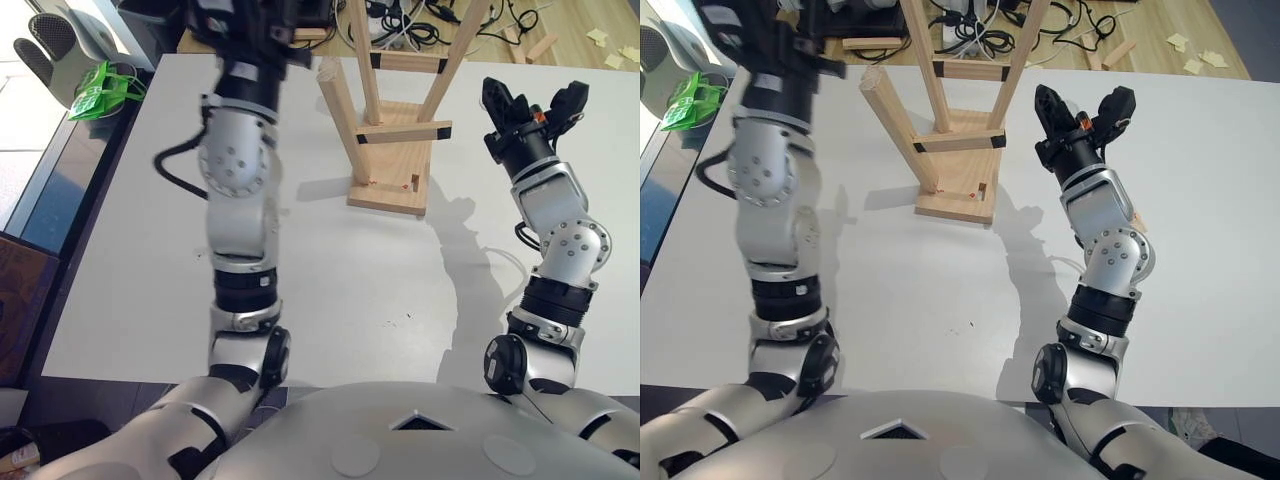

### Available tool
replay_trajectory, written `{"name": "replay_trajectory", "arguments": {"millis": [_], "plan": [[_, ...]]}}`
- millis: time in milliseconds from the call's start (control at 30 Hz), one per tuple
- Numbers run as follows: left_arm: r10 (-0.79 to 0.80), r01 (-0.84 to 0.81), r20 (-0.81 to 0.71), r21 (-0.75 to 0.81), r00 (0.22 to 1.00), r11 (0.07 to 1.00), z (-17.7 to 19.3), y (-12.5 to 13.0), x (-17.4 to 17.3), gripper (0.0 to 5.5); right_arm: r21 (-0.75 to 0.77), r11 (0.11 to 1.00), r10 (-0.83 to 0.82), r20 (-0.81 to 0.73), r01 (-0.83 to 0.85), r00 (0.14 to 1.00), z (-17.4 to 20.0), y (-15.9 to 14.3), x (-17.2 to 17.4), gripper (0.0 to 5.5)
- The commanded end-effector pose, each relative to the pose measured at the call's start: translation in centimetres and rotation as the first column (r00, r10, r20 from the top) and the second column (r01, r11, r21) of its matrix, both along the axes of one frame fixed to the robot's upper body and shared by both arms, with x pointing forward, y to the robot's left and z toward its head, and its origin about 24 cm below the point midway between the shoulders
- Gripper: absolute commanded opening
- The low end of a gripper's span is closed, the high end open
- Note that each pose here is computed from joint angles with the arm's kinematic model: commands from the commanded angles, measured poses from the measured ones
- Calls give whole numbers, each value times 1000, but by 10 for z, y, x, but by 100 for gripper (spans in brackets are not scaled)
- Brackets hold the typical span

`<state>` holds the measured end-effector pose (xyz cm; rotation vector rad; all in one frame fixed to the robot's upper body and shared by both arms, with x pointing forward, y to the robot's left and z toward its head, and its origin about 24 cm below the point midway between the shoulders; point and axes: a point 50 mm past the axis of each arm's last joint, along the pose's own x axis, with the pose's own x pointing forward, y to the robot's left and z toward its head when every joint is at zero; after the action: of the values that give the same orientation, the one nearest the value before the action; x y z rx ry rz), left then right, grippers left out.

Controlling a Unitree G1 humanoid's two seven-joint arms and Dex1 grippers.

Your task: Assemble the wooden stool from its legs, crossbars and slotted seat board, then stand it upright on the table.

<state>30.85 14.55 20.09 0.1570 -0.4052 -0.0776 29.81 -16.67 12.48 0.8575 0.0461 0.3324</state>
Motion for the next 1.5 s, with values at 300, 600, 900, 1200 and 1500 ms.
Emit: {"name": "replay_trajectory", "arguments": {"millis": [300, 600, 900, 1200, 1500], "plan": [[14, 140, -778, 131, 628, 982, -74, 64, -51, 356, 169, 984, -62, 24, 57, 998, -2, 30, -33, 0], [-115, 131, -550, -10, 827, 991, -48, 58, -51, 423, -242, 928, -268, 94, 284, 959, -3, -60, -50, 19], [-7, -56, -433, -131, 901, 990, -61, 63, -50, 423, -622, 778, -229, -156, 85, 961, -50, -145, -71, 162], [29, -107, -317, -233, 948, 967, -52, 47, -32, 423, -698, 716, -292, -295, 3, 910, -54, -165, -36, 317], [102, -173, -248, -283, 963, 944, -50, 42, -28, 423, -660, 706, -213, -543, -256, 812, -90, -171, -38, 467]]}}
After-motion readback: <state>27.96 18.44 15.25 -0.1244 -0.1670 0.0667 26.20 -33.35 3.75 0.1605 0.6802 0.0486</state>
